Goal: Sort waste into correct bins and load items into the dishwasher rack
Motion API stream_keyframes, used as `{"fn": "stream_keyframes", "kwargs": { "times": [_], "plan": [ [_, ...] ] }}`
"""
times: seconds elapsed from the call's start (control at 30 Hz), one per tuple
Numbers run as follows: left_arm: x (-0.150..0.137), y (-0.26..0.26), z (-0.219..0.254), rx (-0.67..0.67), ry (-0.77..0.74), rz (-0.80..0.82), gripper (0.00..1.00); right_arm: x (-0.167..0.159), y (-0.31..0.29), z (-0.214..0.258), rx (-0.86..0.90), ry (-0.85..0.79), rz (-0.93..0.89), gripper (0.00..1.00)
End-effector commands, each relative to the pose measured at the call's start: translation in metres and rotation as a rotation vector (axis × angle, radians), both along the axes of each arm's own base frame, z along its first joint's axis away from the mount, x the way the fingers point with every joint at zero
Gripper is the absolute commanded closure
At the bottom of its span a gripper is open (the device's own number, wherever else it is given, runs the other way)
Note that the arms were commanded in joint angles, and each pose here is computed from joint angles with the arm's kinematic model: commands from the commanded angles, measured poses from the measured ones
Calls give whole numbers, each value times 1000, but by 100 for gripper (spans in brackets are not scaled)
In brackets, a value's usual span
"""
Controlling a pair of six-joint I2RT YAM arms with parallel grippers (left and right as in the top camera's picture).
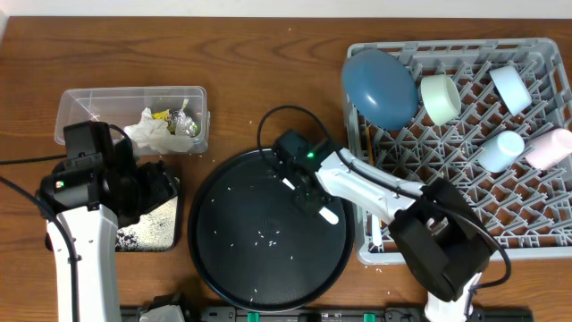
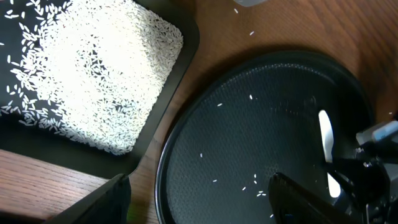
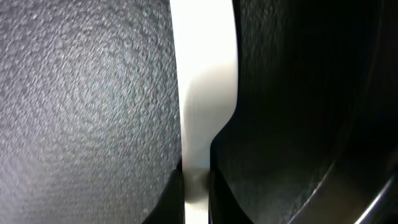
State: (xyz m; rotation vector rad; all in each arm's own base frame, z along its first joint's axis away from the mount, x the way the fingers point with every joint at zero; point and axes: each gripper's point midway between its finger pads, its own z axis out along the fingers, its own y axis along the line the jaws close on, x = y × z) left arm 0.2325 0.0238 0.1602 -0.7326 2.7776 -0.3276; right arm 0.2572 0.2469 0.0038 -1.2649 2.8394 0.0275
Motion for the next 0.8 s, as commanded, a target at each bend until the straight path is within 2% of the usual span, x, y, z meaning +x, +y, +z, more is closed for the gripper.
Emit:
{"fn": "stream_keyframes", "kwargs": {
  "times": [0.0, 0.53, 0.77],
  "plan": [
    [-1, 3, -3, 7, 15, 13, 28, 0, 6, 19, 43, -33, -11, 99],
    [-1, 3, -3, 7, 15, 13, 28, 7, 13, 63, 151, -111, -79, 99],
    [-1, 3, -3, 7, 15, 13, 28, 27, -5, 100, 228, -184, -208, 99]
  ]
}}
